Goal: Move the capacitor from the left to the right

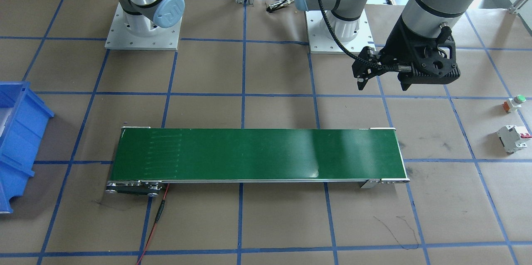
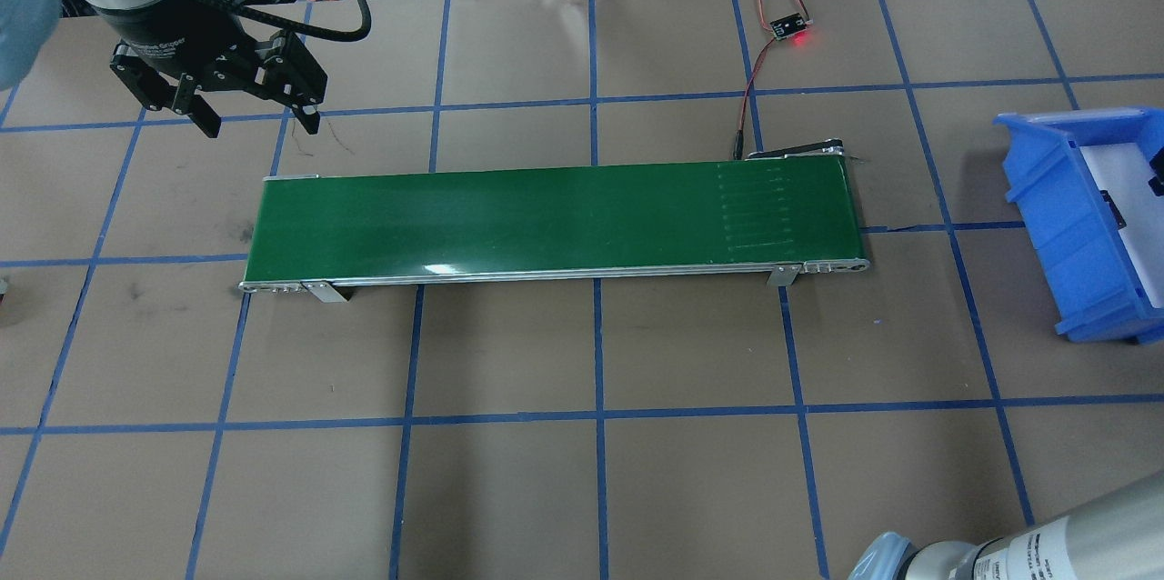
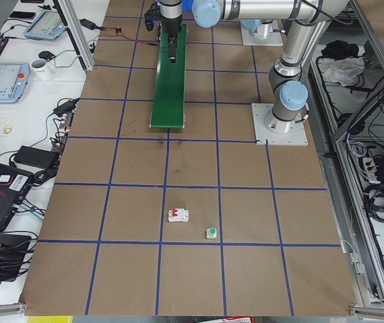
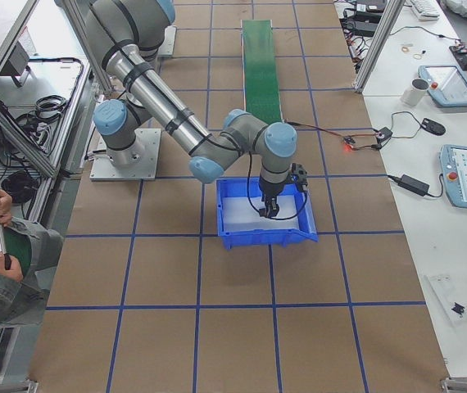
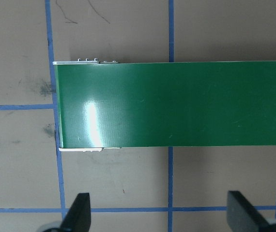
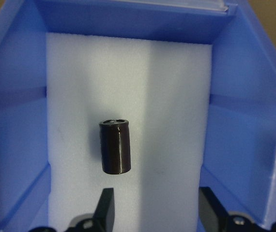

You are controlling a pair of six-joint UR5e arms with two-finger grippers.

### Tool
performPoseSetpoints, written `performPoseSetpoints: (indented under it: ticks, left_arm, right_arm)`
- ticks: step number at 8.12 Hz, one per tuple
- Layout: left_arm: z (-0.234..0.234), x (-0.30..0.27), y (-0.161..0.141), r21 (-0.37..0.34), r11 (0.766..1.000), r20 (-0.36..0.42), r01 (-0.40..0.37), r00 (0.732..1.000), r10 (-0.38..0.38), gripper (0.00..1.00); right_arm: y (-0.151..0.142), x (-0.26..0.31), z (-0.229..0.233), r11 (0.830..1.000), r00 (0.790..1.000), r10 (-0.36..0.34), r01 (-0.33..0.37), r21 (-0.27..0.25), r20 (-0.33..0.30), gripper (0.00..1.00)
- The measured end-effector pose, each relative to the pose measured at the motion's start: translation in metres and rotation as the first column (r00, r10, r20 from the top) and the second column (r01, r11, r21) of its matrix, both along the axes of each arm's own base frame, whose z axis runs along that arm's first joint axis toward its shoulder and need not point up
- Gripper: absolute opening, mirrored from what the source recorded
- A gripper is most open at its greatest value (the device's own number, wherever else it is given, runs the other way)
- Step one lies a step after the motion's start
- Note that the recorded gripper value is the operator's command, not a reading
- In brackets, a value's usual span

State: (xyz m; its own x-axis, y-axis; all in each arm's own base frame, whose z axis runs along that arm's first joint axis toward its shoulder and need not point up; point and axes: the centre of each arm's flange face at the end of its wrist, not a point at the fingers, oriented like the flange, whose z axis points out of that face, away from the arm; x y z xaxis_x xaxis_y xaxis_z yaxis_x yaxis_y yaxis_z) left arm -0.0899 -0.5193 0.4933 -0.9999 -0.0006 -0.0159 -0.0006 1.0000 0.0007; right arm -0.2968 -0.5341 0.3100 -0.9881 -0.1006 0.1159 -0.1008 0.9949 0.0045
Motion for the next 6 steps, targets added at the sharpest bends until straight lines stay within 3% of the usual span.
performPoseSetpoints:
  ticks: [3,6]
  left_arm:
    - [0.0,0.0,0.0,-0.001,1.0,0.0,0.0,1.0,0.0,1.0]
    - [0.001,0.0,0.0,-0.001,1.0,0.0,0.0,1.0,0.0,1.0]
  right_arm:
    - [0.013,0.026,0.076,0.985,0.996,-0.09,0.089,-0.149,-0.003,1.0]
    - [0.029,0.075,0.127,0.967,0.98,-0.195,0.197,-0.161,0.028,1.0]
